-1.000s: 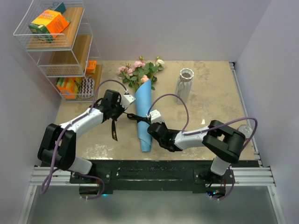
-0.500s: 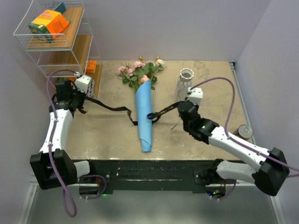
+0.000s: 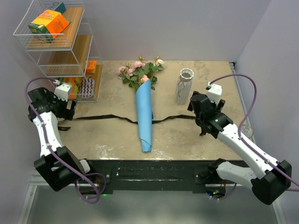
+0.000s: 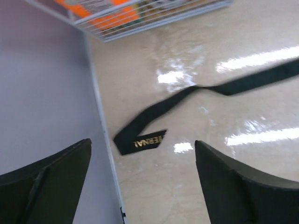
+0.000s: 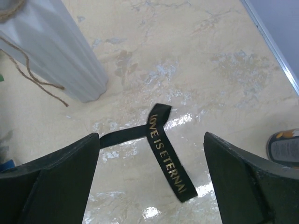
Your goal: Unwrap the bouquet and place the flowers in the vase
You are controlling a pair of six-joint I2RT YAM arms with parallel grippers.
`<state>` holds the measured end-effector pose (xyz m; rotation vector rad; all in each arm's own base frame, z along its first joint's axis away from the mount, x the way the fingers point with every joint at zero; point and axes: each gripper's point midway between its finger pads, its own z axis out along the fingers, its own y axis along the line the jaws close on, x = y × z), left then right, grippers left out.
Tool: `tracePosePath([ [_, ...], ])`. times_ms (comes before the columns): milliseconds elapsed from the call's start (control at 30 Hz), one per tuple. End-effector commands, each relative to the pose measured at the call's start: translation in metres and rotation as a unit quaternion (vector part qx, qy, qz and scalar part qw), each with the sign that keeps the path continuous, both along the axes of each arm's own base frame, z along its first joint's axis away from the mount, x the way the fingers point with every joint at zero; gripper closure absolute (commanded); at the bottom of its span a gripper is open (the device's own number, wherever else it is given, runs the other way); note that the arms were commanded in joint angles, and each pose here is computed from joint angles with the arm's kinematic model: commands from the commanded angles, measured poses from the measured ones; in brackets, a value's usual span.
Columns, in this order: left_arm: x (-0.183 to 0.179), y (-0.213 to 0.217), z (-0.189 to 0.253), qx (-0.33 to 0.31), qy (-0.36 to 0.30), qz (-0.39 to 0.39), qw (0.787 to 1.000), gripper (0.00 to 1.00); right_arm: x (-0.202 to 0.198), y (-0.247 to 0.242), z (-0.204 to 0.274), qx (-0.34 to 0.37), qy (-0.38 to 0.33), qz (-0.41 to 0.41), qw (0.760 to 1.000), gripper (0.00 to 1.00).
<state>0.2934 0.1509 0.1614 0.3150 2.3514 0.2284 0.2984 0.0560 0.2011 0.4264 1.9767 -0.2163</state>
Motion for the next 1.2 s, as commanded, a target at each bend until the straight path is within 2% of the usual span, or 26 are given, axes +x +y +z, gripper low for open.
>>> tracePosePath([
  [0, -0.004, -0.066, 0.059, -0.029, -0.067, -0.161, 0.984, 0.01, -0.006, -0.010, 0.045, 0.010, -0.037, -0.008, 0.999, 0.03],
  [100, -0.009, -0.130, 0.076, -0.079, -0.076, -0.258, 0.960, 0.01, -0.007, 0.000, 0.070, 0.037, -0.077, 0.033, 0.996, 0.02],
  [200, -0.007, -0.193, 0.088, -0.146, -0.103, -0.345, 0.922, 0.01, -0.009, 0.015, 0.088, 0.063, -0.103, 0.088, 0.989, 0.04],
  [267, -0.002, -0.228, 0.097, -0.181, -0.140, -0.415, 0.881, 0.01, -0.011, 0.025, 0.093, 0.072, -0.105, 0.122, 0.984, 0.09],
  [300, -0.002, -0.239, 0.088, -0.211, -0.128, -0.412, 0.877, 0.01, -0.011, 0.029, 0.094, 0.075, -0.105, 0.133, 0.983, 0.12],
  [333, 0.008, -0.259, 0.093, -0.209, -0.145, -0.439, 0.862, 0.01, -0.012, 0.032, 0.094, 0.077, -0.103, 0.141, 0.982, 0.20],
  [367, 0.018, -0.267, 0.077, -0.219, -0.119, -0.438, 0.864, 0.01, -0.012, 0.037, 0.094, 0.082, -0.099, 0.153, 0.980, 0.22],
  [400, 0.024, -0.276, 0.077, -0.218, -0.113, -0.448, 0.860, 0.02, -0.012, 0.039, 0.094, 0.082, -0.095, 0.160, 0.979, 0.25],
  [433, 0.029, -0.300, 0.060, -0.227, -0.077, -0.467, 0.851, 0.01, -0.013, 0.041, 0.094, 0.083, -0.094, 0.165, 0.978, 0.27],
  [533, 0.052, -0.325, 0.039, -0.222, -0.037, -0.474, 0.851, 0.01, -0.015, 0.047, 0.099, 0.092, -0.103, 0.186, 0.973, 0.27],
  [600, 0.070, -0.332, 0.039, -0.228, -0.036, -0.461, 0.857, 0.01, -0.019, 0.053, 0.104, 0.104, -0.118, 0.206, 0.966, 0.28],
  [733, 0.104, -0.345, 0.017, -0.222, -0.027, -0.463, 0.857, 0.01, -0.025, 0.066, 0.111, 0.126, -0.126, 0.245, 0.953, 0.35],
  [867, 0.130, -0.357, 0.017, -0.237, -0.022, -0.474, 0.848, 0.01, -0.032, 0.073, 0.112, 0.140, -0.128, 0.269, 0.944, 0.37],
  [1067, 0.151, -0.365, -0.002, -0.240, -0.013, -0.485, 0.841, 0.01, -0.043, 0.080, 0.121, 0.157, -0.139, 0.298, 0.931, 0.43],
  [1167, 0.152, -0.367, -0.018, -0.247, 0.019, -0.482, 0.841, 0.02, -0.047, 0.080, 0.126, 0.161, -0.147, 0.304, 0.927, 0.48],
])
